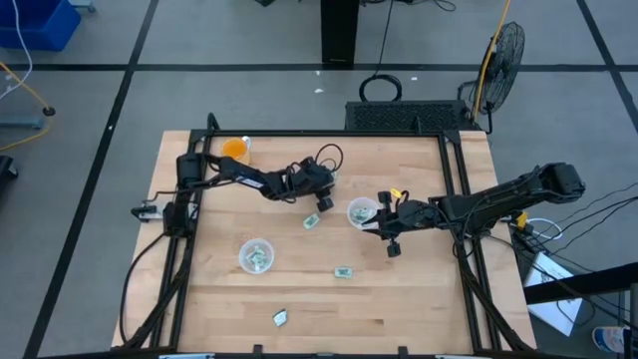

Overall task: Pick and place Stevia / Truvia into bins
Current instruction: Put the white stevia packet into the bottom transparent container

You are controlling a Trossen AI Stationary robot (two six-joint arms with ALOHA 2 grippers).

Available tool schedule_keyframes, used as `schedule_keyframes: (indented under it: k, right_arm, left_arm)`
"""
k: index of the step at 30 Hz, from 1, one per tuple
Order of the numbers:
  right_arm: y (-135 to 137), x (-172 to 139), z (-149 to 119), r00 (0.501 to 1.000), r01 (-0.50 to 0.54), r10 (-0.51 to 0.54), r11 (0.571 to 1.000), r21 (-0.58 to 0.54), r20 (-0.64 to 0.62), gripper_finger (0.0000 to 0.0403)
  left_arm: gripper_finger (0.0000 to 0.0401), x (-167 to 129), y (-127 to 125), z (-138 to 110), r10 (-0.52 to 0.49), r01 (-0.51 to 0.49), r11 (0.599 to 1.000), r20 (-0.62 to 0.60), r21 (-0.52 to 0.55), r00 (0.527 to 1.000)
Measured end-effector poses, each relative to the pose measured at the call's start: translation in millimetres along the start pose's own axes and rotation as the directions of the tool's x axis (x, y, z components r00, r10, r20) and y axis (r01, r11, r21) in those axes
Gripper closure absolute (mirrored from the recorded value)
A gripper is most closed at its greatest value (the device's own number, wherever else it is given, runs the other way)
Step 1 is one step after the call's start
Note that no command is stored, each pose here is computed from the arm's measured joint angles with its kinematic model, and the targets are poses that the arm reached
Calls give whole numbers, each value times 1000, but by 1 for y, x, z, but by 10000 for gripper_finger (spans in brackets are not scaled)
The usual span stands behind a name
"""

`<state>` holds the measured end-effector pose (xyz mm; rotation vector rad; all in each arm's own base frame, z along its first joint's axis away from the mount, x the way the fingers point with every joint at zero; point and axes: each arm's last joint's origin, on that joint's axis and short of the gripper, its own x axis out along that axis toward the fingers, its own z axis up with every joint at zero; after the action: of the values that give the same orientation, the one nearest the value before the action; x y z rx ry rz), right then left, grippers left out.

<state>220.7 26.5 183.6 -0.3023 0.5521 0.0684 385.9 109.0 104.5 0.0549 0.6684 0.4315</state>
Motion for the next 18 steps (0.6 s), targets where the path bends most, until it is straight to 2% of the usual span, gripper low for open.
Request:
schedule_keyframes:
  k: [5,9,12,15,18]
  right_arm:
    - [0,0,0,1000,-2,2,1000,-17,3,332]
    - [0,0,1,1000,-2,2,1000,-17,6,332]
    - [0,0,1,1000,-3,3,1000,-17,3,332]
    - [0,0,0,1000,-3,3,1000,-16,2,332]
    - [0,0,0,1000,-3,3,1000,-15,2,332]
  left_arm:
    - [261,7,-1,-6,9,-9,1000,-9,7,1000]
    - [261,7,1,-7,103,-103,995,-22,7,994]
    - [263,7,3,-8,118,-118,993,-25,5,993]
    - [289,7,2,-8,109,-109,994,-26,7,994]
    - [341,7,2,-8,102,-102,995,-28,15,994]
